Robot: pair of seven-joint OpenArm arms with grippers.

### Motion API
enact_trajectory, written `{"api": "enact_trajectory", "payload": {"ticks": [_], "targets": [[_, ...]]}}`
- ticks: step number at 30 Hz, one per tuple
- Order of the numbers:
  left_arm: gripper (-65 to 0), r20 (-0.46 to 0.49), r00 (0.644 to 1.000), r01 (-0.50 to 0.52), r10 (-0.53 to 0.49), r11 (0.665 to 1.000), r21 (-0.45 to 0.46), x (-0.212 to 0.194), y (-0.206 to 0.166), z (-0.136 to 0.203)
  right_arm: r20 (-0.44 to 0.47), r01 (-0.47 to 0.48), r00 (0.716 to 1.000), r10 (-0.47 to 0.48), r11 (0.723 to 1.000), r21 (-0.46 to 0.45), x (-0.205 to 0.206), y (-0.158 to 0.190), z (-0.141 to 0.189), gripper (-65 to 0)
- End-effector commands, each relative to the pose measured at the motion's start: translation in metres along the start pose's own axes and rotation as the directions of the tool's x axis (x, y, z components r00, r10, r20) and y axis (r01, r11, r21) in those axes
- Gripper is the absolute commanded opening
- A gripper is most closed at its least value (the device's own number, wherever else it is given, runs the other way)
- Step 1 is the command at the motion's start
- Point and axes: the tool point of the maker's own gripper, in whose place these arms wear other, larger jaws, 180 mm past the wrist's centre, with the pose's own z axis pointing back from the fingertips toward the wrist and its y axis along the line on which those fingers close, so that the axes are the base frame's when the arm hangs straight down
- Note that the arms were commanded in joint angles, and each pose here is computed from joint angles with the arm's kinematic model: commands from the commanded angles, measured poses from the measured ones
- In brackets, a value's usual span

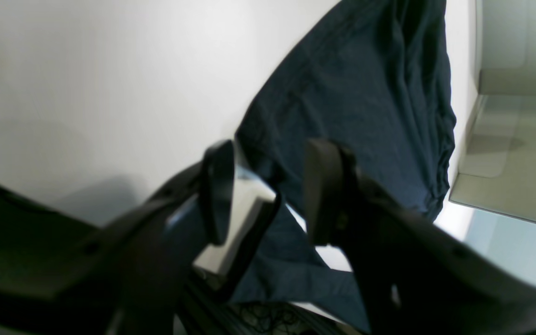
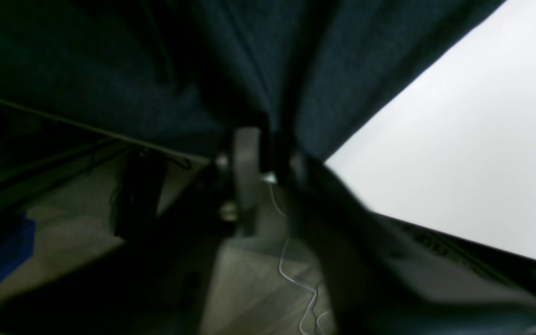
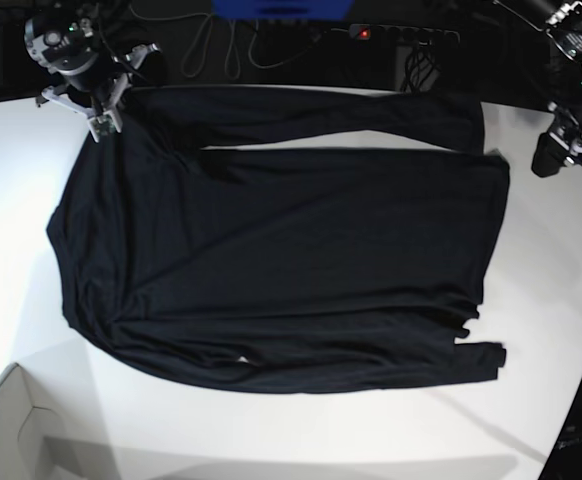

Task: Layout the t-shirt on the table in an organized manner, then fold the t-shirt properly
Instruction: 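Grasp the collar edge with the right gripper and drag it outward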

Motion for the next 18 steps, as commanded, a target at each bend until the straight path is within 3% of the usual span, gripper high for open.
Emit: {"api": "enact_trajectory", "payload": {"ticks": [1, 3, 6, 11, 18], "targets": [[-40.7, 0.028, 0.999, 0.020, -0.019, 1.000, -0.020, 0.011, -0.007, 0.005, 0.023, -0.011, 1.000, 0.011, 1.000, -0.007, 0.005, -0.003, 0.004, -46.9], [-40.4, 0.030, 0.999, 0.020, -0.020, 1.000, -0.019, 0.012, -0.007, 0.005, 0.023, -0.014, 1.000, 0.014, 1.000, -0.007, 0.003, -0.002, 0.006, -42.3], [-34.4, 0.030, 0.999, 0.020, -0.020, 1.000, -0.019, 0.012, -0.007, 0.005, 0.032, -0.003, 0.999, 0.004, 1.000, -0.029, 0.005, -0.008, 0.010, -39.0], [-22.9, 0.025, 0.999, 0.020, -0.020, 1.000, -0.011, 0.010, -0.004, 0.007, 0.066, 0.040, 0.997, -0.036, 0.998, -0.055, 0.017, -0.012, 0.013, -38.3], [-21.9, 0.049, 0.998, 0.039, -0.039, 0.999, 0.009, 0.024, 0.000, 0.016, 0.168, 0.047, 0.985, -0.047, 0.999, 0.005, 0.062, 0.012, 0.004, -38.2]]}}
